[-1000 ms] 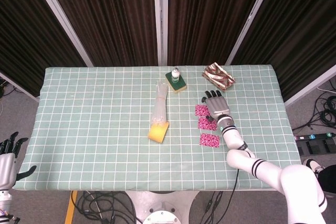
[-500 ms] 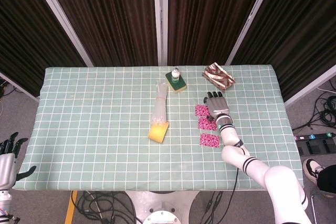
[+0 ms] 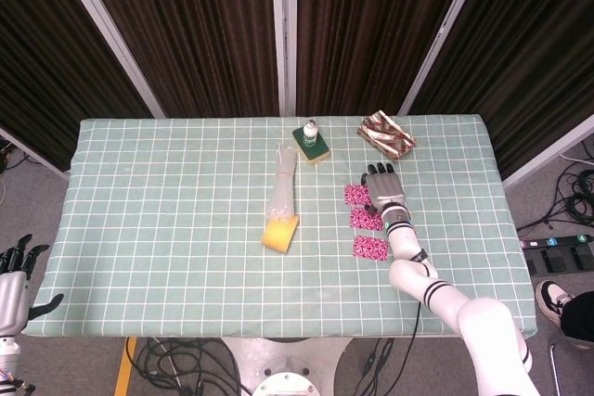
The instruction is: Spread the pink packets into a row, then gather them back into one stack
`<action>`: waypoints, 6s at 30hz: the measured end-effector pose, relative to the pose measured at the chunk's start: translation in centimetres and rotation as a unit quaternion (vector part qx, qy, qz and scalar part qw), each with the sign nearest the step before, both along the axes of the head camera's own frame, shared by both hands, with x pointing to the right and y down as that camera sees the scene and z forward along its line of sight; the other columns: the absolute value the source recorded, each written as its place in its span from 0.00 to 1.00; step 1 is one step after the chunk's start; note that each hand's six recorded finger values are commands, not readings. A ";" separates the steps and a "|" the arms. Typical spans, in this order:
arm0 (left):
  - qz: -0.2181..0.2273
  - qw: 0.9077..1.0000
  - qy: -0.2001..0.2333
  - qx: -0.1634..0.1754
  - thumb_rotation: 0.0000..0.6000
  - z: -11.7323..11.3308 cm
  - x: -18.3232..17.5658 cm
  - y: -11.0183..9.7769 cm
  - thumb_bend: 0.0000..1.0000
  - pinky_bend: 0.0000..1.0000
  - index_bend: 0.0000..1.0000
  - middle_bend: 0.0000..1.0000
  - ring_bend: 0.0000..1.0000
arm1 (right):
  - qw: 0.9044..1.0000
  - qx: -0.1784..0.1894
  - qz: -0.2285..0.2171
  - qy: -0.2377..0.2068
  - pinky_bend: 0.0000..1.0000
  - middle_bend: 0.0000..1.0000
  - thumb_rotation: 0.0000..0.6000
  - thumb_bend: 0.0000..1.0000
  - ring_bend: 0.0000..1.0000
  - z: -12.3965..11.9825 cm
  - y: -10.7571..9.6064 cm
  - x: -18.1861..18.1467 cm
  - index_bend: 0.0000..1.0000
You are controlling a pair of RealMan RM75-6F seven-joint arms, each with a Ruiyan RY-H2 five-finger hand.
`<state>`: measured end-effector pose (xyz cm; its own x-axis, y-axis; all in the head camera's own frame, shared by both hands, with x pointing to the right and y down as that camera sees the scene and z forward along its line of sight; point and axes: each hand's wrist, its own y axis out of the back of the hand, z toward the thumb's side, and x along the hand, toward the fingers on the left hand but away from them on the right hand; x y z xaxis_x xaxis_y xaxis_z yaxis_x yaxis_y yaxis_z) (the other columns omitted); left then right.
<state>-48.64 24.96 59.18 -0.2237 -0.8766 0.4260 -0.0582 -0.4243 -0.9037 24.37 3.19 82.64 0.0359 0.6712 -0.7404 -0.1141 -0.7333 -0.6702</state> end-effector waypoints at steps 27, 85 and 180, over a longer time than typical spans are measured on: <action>0.005 1.000 0.004 0.002 1.00 0.2 0.1 -0.3 0.13 0.17 0.27 0.18 0.15 | 0.998 0.029 0.013 -0.047 0.00 0.11 1.00 0.11 0.00 -3.6 -0.4 1.3 0.39; 0.002 1.000 0.017 0.003 1.00 0.8 -0.1 0.1 0.13 0.17 0.27 0.18 0.15 | 0.997 -0.053 -0.041 -0.039 0.00 0.09 0.84 0.11 0.00 -6.1 11.0 2.7 0.34; 0.003 1.000 0.028 0.003 1.00 1.0 0.0 0.0 0.13 0.17 0.27 0.18 0.15 | 0.996 -0.039 0.030 -0.075 0.00 0.11 0.87 0.16 0.00 -6.9 11.7 1.1 0.38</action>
<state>-48.67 24.92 60.16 -0.1941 -0.8807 0.4321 -0.1058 -0.4191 -0.9018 25.49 14.85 75.79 0.1118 0.6154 -0.7803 0.0277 -0.7868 -0.6165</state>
